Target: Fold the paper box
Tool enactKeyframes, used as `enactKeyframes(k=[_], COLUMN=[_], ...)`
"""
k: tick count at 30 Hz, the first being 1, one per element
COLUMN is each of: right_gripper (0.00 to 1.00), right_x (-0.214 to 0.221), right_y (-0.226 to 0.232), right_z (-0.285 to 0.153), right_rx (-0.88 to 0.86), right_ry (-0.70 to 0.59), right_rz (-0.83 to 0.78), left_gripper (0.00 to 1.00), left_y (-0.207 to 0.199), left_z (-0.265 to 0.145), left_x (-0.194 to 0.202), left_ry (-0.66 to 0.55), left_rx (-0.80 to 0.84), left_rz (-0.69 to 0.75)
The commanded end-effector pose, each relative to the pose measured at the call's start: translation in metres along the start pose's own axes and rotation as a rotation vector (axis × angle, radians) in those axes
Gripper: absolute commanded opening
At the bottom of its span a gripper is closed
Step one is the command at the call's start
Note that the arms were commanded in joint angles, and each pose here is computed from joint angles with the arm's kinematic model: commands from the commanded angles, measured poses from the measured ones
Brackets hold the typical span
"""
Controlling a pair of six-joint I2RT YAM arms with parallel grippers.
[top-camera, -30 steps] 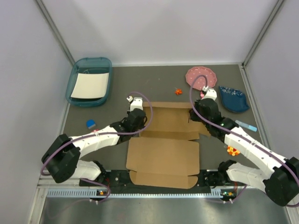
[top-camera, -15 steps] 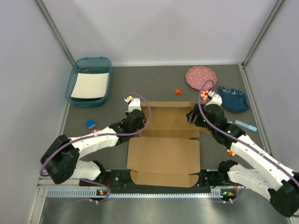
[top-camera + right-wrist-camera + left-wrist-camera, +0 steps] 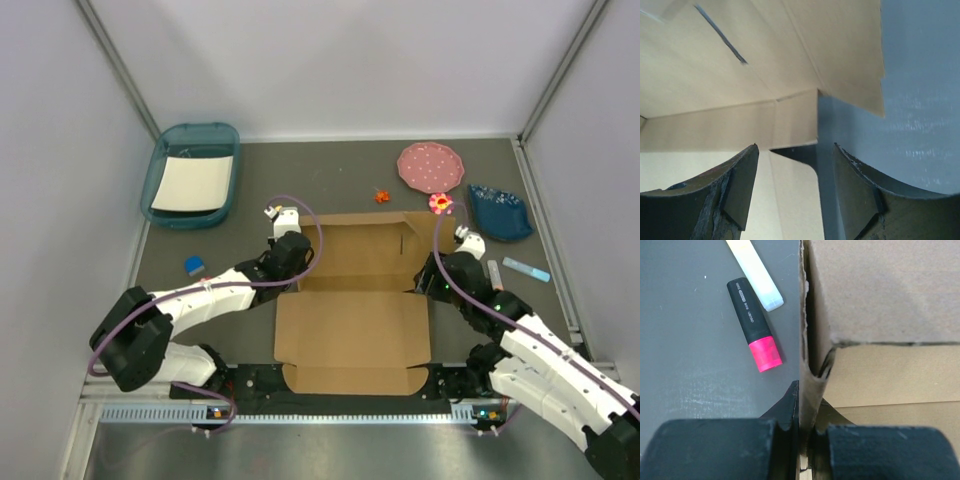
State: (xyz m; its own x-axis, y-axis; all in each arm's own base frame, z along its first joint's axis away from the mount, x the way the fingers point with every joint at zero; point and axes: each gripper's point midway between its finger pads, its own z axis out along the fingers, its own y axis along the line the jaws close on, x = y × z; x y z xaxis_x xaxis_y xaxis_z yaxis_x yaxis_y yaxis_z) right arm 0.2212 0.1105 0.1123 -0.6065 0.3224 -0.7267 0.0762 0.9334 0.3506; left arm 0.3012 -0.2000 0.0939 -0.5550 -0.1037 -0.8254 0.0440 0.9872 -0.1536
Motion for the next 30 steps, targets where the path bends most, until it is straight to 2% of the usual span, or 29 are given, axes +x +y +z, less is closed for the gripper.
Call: enactKeyframes(k=[1,13,16,20,25,30], right_gripper=[0.61,0.59,0.52,0.38,0.34,0.24], right_x=[0.006,0.024,0.021,0.012,0.009,0.013], right_y=[-0.002,0.004,0.008,0.014,0.021,0.037], right_z=[0.004,0.037,0.041,0.041,0.042,0.042], right_rx=[0.016,0.027,0.017,-0.015,-0.046,-0.117], right_ry=[0.012,0.061,0.05,0.011,-0.005,-0.016], right_rz=[0.059,0.082,0.079,0.073,0.053,0.013], left_gripper=[0.0,0.0,0.0,0.0,0.0,0.0], left_y=[-0.001,-0.003,-0.002,-0.002,-0.005,-0.011], left_z=[-0.001,-0.003,-0.005,-0.004,-0.003,-0.002], left_x=[-0.01,-0.007,-0.006,-0.001,0.002,-0.001], left_ry=[-0.029,-0.02,-0.018,-0.006,0.007,-0.006], left_rx=[-0.006,0.021,0.024,0.026,0.036,0.061], left_rz=[-0.039,-0.032,-0.029,-0.027,-0.032,-0.053])
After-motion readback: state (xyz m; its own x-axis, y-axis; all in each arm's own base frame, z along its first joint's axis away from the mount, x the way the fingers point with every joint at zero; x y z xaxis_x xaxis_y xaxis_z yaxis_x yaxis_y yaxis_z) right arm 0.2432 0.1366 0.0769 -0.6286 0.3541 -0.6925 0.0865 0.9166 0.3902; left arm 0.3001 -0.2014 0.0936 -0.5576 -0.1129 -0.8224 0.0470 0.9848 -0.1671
